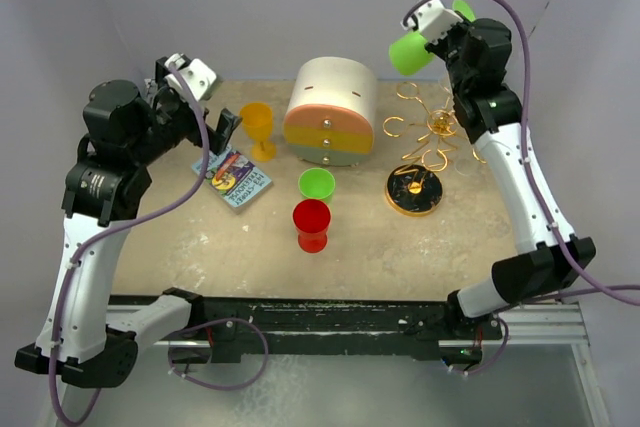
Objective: Place the wine glass upside down on the wine glass rack
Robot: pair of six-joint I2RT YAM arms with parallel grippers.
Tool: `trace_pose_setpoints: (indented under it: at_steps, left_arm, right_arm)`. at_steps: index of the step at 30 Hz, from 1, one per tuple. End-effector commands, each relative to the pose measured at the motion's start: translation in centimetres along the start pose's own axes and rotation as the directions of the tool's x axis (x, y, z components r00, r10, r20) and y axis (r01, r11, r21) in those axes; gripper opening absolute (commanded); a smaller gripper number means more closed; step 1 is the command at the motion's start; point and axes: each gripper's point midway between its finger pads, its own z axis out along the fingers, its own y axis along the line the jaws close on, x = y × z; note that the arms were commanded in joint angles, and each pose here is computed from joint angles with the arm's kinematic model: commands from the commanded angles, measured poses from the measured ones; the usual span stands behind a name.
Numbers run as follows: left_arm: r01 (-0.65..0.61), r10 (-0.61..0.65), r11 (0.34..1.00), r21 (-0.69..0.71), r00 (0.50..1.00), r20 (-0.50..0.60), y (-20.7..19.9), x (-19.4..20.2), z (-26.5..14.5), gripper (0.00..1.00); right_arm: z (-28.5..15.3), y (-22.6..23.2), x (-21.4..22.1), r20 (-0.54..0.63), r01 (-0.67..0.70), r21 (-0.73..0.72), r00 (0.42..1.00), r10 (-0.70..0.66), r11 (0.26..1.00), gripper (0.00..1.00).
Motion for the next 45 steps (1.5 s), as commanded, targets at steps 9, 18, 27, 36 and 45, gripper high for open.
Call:
trace_pose_setpoints:
  at_steps: [9,18,27,36,45]
  left_arm:
    - [0.008,-0.01,1.0,0.021,0.997,0.075,-0.1,-1.5,-1.0,0.99]
    - [0.008,-0.01,1.0,0.018,0.996,0.083,-0.1,-1.6,-1.3,0.99]
    - [0.008,-0.01,1.0,0.02,0.996,0.085,-0.2,-1.6,-1.4,0.99]
    - [0.008,-0.011,1.0,0.029,0.996,0.086,-0.3,-1.6,-1.3,0.99]
    - [0.006,-0.01,0.999,0.036,0.996,0.087,-0.4,-1.6,-1.2,0.99]
  right_arm:
    - [1.4,2.7,-0.2,0.094,0.298,-0.094,0.953,-0.29,0.95,0.0]
    - [1.2,5.1,0.3,0.159,0.451,-0.182,0.891,-0.426,0.874,0.0]
    - [0.8,7.5,1.1,0.215,0.534,-0.275,0.845,-0.49,0.799,0.0]
    - [0.3,9.1,2.1,0.229,0.55,-0.313,0.835,-0.5,0.775,0.0]
    - [-0.7,9.4,2.4,0.239,0.543,-0.329,0.839,-0.488,0.773,0.0]
